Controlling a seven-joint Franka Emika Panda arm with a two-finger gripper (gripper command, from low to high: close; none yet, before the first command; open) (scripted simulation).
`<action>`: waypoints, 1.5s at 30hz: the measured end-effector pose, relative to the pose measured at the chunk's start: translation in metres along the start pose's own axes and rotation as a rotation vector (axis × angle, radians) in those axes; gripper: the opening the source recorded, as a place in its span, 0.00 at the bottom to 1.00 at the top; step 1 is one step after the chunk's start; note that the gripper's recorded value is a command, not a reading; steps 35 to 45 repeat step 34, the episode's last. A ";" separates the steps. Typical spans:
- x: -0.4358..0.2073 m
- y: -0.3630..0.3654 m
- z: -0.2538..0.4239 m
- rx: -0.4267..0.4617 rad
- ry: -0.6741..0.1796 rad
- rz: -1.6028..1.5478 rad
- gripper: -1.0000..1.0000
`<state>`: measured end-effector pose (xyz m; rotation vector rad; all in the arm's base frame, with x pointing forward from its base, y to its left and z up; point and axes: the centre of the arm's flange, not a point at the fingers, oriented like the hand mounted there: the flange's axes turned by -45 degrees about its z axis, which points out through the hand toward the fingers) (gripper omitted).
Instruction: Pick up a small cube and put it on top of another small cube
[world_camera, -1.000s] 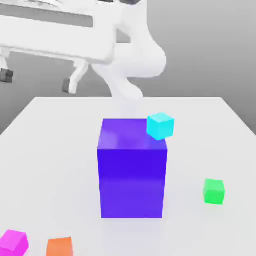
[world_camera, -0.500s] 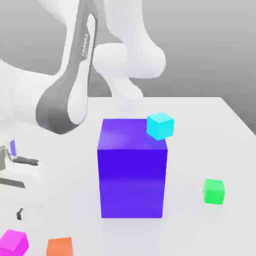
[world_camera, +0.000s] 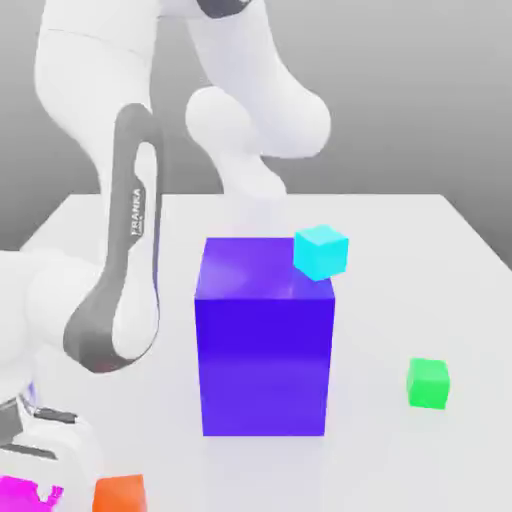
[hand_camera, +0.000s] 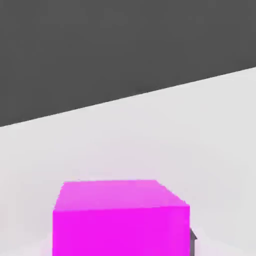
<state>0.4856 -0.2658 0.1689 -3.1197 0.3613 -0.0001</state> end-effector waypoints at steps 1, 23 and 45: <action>0.000 -0.003 -0.014 0.001 0.000 -0.002 0.00; -0.293 -0.463 -0.065 0.000 0.005 -0.497 0.00; -0.297 -0.462 -0.010 -0.001 0.003 -0.497 1.00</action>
